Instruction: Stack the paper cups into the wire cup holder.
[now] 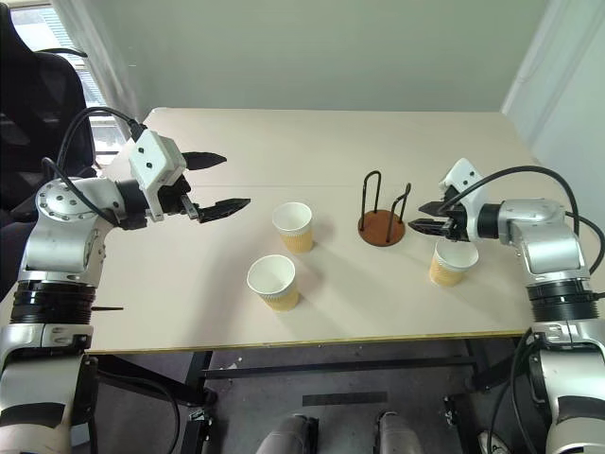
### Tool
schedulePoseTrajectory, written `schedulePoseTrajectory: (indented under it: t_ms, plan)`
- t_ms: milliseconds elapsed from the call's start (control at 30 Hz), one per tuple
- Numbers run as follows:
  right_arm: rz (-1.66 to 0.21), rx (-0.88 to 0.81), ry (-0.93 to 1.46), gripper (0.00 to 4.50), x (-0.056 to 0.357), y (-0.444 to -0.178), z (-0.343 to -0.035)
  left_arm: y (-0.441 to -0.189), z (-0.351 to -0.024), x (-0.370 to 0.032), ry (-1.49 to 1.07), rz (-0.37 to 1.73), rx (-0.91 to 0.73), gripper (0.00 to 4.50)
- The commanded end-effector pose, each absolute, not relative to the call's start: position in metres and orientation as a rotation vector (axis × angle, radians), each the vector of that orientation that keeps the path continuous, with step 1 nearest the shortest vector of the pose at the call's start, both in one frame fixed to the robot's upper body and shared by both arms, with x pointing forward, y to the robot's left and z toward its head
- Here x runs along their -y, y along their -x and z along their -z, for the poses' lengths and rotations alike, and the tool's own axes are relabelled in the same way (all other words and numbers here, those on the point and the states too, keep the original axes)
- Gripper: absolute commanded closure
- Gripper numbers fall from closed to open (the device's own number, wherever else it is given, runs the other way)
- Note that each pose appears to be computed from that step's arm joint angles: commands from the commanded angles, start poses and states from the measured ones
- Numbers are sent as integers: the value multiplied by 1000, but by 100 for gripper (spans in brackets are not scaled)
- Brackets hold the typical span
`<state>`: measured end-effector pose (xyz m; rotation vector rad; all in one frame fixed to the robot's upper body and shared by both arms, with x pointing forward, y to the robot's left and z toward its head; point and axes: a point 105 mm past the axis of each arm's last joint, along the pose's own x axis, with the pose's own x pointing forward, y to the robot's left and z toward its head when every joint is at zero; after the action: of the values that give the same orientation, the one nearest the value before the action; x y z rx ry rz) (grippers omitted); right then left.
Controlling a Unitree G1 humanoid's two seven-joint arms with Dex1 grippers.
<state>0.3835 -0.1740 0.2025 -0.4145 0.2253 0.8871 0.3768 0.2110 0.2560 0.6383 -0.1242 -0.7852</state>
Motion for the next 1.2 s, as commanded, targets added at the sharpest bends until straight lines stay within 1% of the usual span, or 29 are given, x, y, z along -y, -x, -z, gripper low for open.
schedulePoseTrajectory:
  t_ms: [33,100,200,400,533,767,900,967,1200]
  plan:
    - [-890,-165,435,225,168,-385,-220,-375,-275,-212,-663,760,190,1]
    - [-877,-162,438,193,169,-387,-220,-375,-275,-214,-664,753,189,0]
    - [-860,-166,451,94,170,-390,-219,-374,-274,-216,-664,746,187,0]
    - [-864,-175,448,94,167,-391,-216,-375,-273,-216,-665,744,184,0]
    - [-878,-208,431,94,161,-390,-206,-375,-272,-216,-664,745,182,0]
    - [-809,-231,468,94,160,-400,-198,-376,-273,-215,-663,739,194,0]
    - [-791,-231,487,94,158,-405,-196,-375,-272,-211,-617,756,215,0]
    - [-782,-233,492,94,157,-407,-195,-372,-270,-207,-603,784,228,0]
    - [-764,-227,484,94,153,-412,-194,-349,-251,-192,-534,1018,141,0]
